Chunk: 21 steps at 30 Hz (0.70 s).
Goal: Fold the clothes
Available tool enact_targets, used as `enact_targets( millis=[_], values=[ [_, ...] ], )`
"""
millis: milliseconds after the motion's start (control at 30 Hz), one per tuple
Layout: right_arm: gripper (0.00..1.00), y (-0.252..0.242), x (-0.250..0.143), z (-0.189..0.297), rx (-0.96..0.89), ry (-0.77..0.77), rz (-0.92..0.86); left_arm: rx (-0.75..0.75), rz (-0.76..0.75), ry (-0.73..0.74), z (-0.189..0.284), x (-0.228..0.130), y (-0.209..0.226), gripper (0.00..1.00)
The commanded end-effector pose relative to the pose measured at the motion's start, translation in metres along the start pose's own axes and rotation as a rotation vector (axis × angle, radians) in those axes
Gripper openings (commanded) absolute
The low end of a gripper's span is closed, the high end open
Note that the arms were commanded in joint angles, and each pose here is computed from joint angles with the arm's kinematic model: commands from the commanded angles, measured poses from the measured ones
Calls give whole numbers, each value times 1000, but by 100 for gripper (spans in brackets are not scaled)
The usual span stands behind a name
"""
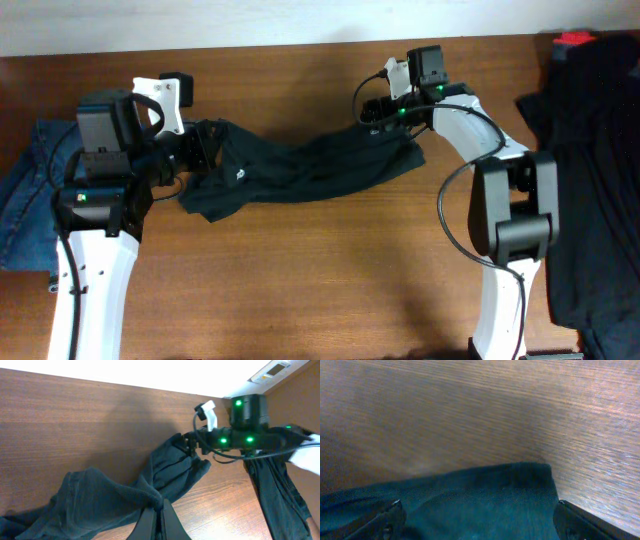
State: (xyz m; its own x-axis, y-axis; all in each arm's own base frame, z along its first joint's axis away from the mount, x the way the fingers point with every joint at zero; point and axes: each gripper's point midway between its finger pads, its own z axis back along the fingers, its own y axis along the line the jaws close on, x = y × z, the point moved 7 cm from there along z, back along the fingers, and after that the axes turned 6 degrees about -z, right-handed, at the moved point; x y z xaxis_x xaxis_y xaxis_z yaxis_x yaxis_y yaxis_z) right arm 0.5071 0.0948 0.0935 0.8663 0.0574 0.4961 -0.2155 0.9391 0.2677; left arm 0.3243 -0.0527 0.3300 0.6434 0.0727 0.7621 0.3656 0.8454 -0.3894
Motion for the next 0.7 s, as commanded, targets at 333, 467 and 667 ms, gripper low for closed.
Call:
enact_targets(
  millis=[333,467,667],
  values=[
    [94,-12,-11,-30,-32,14,-34,10,-41,-21,5,4,-4,0],
    [94,-14,-14,-35,-33,19,-35,30,-41,-23,5,4,-2,0],
    [65,-16,-19,-42,-34,34,-39,30,-42,-24,5,4,-2,0]
  ],
)
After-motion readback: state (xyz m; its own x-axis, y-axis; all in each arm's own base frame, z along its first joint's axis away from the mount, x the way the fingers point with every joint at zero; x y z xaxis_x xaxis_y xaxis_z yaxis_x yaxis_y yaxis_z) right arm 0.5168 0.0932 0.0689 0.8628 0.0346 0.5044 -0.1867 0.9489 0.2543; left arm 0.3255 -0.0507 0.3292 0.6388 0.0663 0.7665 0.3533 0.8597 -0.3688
